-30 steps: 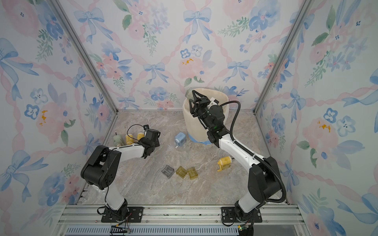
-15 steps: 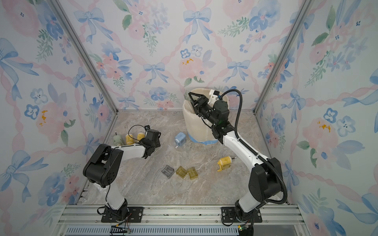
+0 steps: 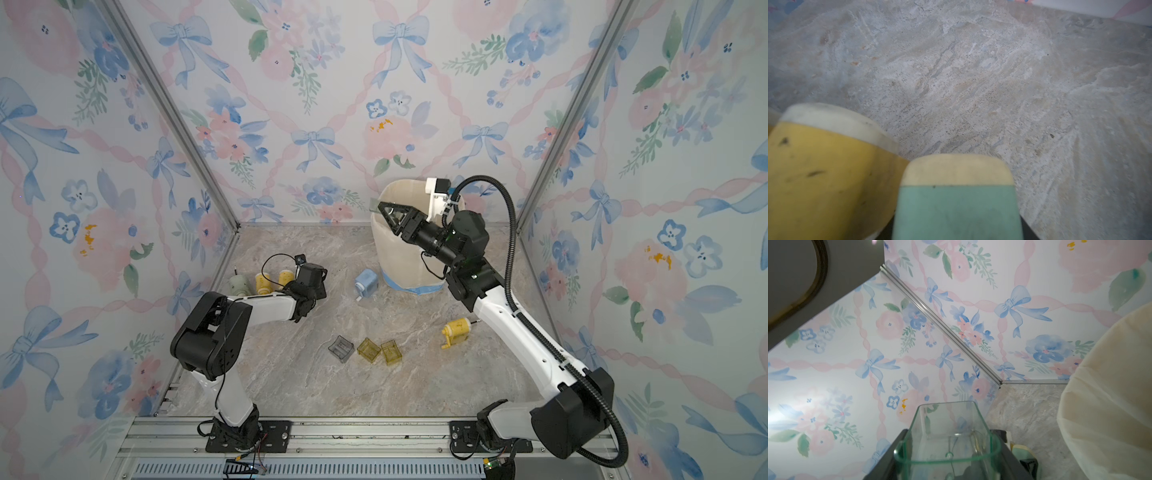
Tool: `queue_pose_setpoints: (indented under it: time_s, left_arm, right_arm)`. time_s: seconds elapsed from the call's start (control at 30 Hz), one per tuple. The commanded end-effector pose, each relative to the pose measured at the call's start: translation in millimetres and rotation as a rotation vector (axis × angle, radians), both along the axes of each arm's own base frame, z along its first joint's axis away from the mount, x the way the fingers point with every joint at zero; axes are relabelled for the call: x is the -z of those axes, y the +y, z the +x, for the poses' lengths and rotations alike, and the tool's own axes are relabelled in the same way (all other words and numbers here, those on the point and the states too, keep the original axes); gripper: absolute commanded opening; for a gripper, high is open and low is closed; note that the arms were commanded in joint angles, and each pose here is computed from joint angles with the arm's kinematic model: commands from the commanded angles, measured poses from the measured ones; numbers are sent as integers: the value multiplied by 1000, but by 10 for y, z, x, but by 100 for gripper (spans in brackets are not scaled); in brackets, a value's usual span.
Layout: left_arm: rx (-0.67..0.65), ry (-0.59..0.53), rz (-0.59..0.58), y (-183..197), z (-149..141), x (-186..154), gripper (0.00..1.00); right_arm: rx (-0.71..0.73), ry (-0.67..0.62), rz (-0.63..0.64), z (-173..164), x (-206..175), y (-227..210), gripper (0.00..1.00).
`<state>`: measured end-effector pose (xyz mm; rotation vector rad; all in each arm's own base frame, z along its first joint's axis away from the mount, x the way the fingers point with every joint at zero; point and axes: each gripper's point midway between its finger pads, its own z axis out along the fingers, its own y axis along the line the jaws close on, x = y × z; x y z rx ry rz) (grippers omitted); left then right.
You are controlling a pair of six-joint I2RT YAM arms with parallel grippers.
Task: Take out the pencil sharpener tray and clean the shavings
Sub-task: Pour the shavings into the trash bin, then place the pencil sharpener at the center of the board.
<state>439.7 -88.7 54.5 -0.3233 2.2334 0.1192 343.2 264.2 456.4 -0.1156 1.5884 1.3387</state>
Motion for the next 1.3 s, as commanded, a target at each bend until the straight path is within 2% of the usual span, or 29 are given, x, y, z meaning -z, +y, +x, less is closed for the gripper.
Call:
queue_pose_setpoints:
  time_s: [0.0, 0.33, 0.67, 0.87, 1.27]
  left_arm:
    - [2, 18, 33, 35, -24, 73, 34]
    - [5, -1, 26, 30, -28, -24, 57]
    - [9, -13, 29, 9, -64, -79, 65]
    - [13, -33, 20, -5, -79, -177, 66]
    - [26, -108, -7, -40, -96, -547, 69]
  right_arm:
    - [15, -67, -227, -170, 341, 6, 41]
    - [47, -104, -431, -448, 818, -136, 41]
    - [39, -89, -514, -602, 1230, -189, 41]
    - [33, -75, -552, -680, 1447, -218, 41]
    - [89, -27, -603, -736, 1951, -336, 40]
